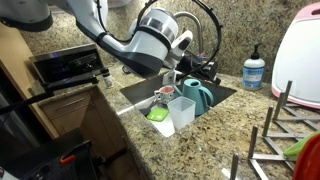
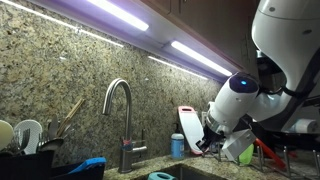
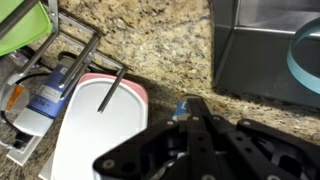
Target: Put the empty container in the sink, push the soap bottle to the wall and bring the dish reck closer to the sink
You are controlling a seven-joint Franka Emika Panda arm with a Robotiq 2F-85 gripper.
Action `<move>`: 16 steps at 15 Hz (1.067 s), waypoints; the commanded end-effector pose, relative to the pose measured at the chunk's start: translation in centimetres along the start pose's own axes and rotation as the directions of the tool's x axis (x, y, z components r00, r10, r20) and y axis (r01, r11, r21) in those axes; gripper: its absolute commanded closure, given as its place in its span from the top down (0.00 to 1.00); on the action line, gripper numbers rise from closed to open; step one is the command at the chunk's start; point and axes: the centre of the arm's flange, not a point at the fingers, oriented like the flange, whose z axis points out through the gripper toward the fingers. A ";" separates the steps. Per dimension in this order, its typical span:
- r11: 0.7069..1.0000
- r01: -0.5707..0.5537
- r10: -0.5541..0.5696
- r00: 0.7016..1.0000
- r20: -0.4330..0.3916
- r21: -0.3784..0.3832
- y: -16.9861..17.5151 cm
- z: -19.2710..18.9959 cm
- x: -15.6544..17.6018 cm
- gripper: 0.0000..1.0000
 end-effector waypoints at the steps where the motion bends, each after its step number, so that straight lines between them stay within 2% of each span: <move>1: 0.995 -0.014 0.006 0.997 0.083 0.099 3.5 0.1 0.8 0.00; 4: 0.989 -0.018 0.004 0.995 0.096 0.146 5.7 0.3 0.5 0.00; 8: 0.986 -0.035 0.022 0.997 0.081 0.162 8.2 -0.7 -0.5 0.00; 16: 0.980 0.037 -0.046 0.998 0.039 0.197 8.9 -2.6 -1.9 0.00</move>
